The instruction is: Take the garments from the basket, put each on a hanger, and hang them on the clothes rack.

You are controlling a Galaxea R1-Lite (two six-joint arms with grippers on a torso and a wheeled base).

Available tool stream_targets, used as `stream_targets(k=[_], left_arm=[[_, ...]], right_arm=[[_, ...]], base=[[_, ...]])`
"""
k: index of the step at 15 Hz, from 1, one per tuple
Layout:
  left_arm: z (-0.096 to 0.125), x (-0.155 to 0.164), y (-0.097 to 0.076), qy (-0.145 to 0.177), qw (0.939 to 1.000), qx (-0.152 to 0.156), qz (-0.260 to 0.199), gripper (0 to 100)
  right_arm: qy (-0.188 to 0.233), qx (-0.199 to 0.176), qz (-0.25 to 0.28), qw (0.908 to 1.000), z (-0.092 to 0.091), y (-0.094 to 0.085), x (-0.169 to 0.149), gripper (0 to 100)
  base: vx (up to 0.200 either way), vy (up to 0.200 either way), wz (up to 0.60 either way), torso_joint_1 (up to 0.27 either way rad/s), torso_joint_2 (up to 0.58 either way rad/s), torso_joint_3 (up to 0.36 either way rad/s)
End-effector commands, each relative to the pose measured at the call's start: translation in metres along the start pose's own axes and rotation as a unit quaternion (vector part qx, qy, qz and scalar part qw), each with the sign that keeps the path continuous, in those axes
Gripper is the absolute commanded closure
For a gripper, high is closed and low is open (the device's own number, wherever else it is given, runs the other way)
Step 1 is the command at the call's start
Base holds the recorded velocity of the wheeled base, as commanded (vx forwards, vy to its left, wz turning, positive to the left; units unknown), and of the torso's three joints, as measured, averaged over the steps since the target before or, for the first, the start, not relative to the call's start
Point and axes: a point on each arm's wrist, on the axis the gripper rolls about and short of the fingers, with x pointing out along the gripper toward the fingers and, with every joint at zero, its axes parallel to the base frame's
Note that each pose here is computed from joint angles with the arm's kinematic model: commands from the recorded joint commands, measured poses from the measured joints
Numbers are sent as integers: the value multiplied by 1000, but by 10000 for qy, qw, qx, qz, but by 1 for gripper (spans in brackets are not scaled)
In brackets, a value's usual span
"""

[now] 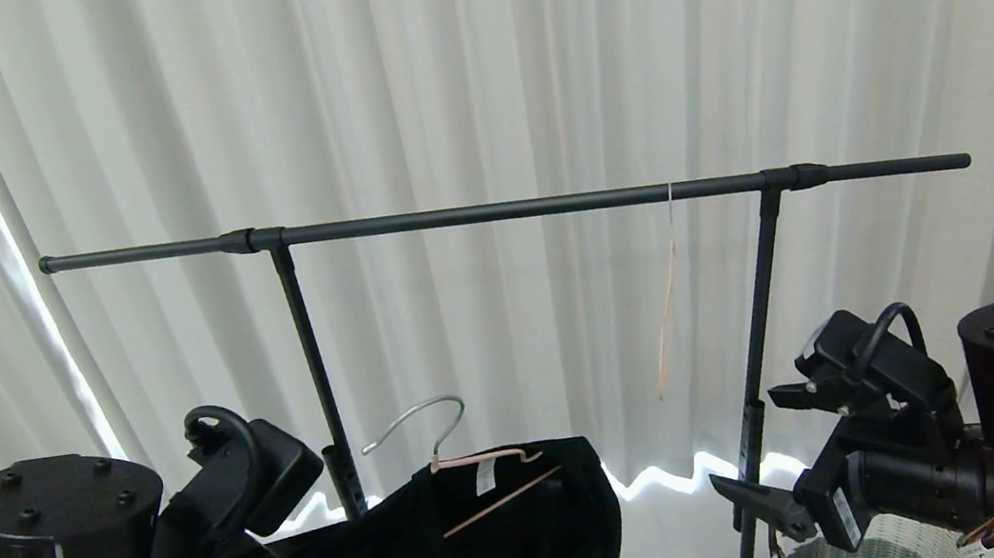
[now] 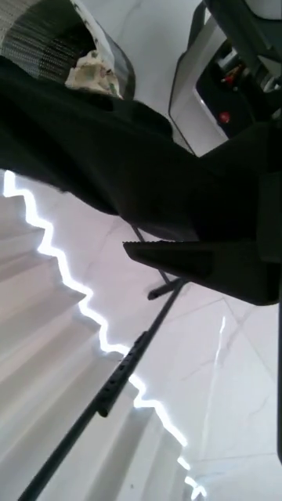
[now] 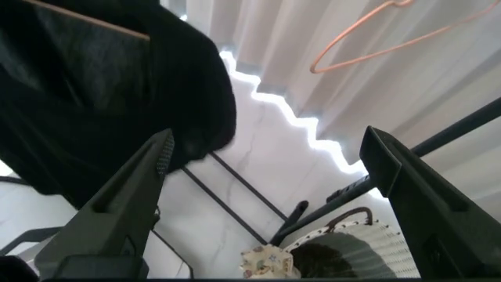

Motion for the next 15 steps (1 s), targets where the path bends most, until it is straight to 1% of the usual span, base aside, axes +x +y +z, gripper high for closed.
stream_targets(k=[1, 3, 4, 5, 6, 7, 8, 10, 11, 12, 13, 15], left_arm=[[1, 0, 1, -17, 10000, -53, -1, 100], [2, -4, -1, -140, 9995, -58, -267, 100], [2, -10, -3, -334, 9954, -18, -898, 100], [3, -11, -4, -410, 9901, -4, -1345, 100], [3, -10, -6, -462, 9850, 9, -1660, 100], [3, -9, -6, -462, 9829, 18, -1782, 100], [3, -2, -8, -469, 9794, 193, -1957, 100], [2, 7, -10, -550, 9756, 594, -2041, 100], [2, 8, -10, -582, 9745, 692, -2056, 100], [3, 8, -14, -639, 9707, 824, -2165, 100], [3, 7, -17, -672, 9681, 878, -2248, 100], [5, 3, -20, -749, 9650, 947, -2327, 100]], right_arm=[[32, -10, 3, 10000, -2, 0, -1, 0], [38, -121, 18, 9999, -3, 1, -2, 0], [-10, -333, 105, 9994, -1, 1, -3, 0], [-58, -473, 300, 9984, 0, 2, -5, 0], [-77, -691, 451, 9966, 0, 3, -6, 0], [-83, -849, 541, 9949, 0, 4, -7, 0], [-168, -1218, 945, 9879, 4, 9, -11, 0], [-143, -1478, 1507, 9774, 13, 21, -16, 0], [-92, -1525, 1703, 9735, 17, 27, -17, 0], [-54, -1591, 2027, 9662, 27, 36, -18, 0], [10, -1620, 2248, 9608, 32, 41, -16, 0], [185, -1666, 2514, 9532, 37, 52, 0, 0]], base=[[0, 0, 0, 0, 0, 0], [0, 0, 0, 0, 0, 0], [0, 0, 0, 0, 0, 0], [0, 0, 0, 0, 0, 0], [0, 0, 0, 0, 0, 0], [0, 0, 0, 0, 0, 0], [0, 0, 0, 0, 0, 0], [0, 0, 0, 0, 0, 0], [0, 0, 0, 0, 0, 0], [0, 0, 0, 0, 0, 0], [0, 0, 0, 0, 0, 0], [0, 0, 0, 0, 0, 0]])
